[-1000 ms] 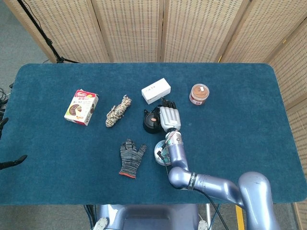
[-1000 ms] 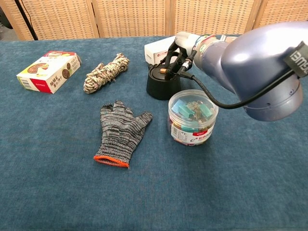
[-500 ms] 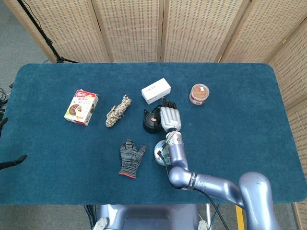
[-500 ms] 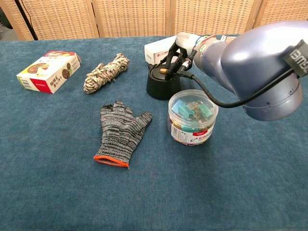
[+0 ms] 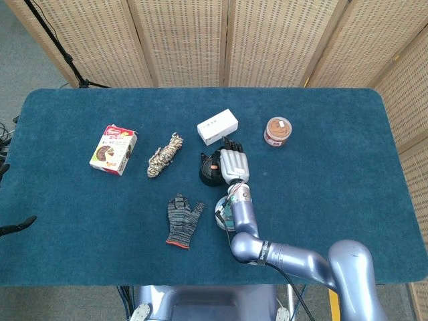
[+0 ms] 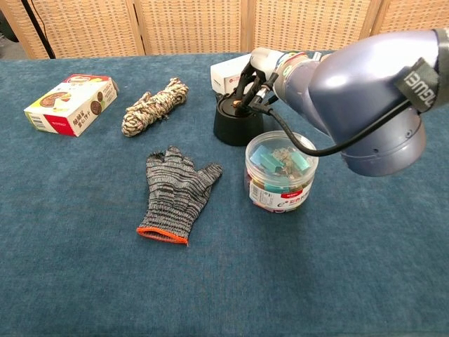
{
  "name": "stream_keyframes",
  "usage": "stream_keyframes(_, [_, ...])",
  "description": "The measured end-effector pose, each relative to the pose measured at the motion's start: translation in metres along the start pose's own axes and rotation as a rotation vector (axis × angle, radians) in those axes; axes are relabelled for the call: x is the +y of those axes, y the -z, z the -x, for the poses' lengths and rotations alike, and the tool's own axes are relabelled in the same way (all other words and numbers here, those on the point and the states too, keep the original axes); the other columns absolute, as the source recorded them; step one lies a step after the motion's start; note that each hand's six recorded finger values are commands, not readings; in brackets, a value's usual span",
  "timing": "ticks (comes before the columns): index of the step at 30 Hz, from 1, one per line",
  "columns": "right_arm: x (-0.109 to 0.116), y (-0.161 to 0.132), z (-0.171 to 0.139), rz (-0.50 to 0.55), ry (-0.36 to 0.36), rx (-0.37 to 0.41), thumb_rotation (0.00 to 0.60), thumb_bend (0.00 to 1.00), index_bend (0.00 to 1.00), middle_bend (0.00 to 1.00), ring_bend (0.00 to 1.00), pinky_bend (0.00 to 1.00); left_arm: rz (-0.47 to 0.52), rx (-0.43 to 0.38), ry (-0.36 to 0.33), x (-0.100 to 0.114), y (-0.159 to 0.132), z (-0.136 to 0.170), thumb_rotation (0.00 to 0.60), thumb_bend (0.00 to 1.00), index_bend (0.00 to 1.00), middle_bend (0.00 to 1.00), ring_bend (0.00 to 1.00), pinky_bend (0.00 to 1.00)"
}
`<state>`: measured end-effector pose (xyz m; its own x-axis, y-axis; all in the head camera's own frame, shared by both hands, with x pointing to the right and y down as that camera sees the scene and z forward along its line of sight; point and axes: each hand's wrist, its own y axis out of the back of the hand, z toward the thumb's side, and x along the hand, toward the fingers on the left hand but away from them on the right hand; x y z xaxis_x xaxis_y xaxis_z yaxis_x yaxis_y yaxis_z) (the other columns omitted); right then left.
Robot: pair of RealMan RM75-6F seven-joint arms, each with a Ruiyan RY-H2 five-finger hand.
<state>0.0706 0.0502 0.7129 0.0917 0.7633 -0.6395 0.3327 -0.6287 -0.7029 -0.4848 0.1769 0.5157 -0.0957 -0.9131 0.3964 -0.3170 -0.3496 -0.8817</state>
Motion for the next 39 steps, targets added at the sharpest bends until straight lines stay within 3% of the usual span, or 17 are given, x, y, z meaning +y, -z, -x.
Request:
stream_keyframes(10, [-0.002, 0.001, 0.004, -0.008, 0.005, -0.012, 0.600, 0.44, 0.58, 0.00, 0.00, 0.00, 0.000, 0.003, -0.001, 0.001, 0.001, -0.001, 0.600, 0.00, 0.00, 0.00, 0.00, 0.00])
stream_keyframes(24, [0.005, -0.006, 0.000, -0.001, 0.032, 0.022, 0.600, 0.45, 0.61, 0.00, 0.00, 0.00, 0.000, 0.001, 0.003, 0.000, 0.001, 0.000, 0.600, 0.00, 0.00, 0.00, 0.00, 0.00])
stream_keyframes(39, [0.051, -0.028, -0.028, 0.053, 0.111, 0.129, 0.600, 0.45, 0.62, 0.00, 0.00, 0.00, 0.005, -0.010, 0.012, 0.000, -0.001, 0.002, 0.600, 0.00, 0.00, 0.00, 0.00, 0.00])
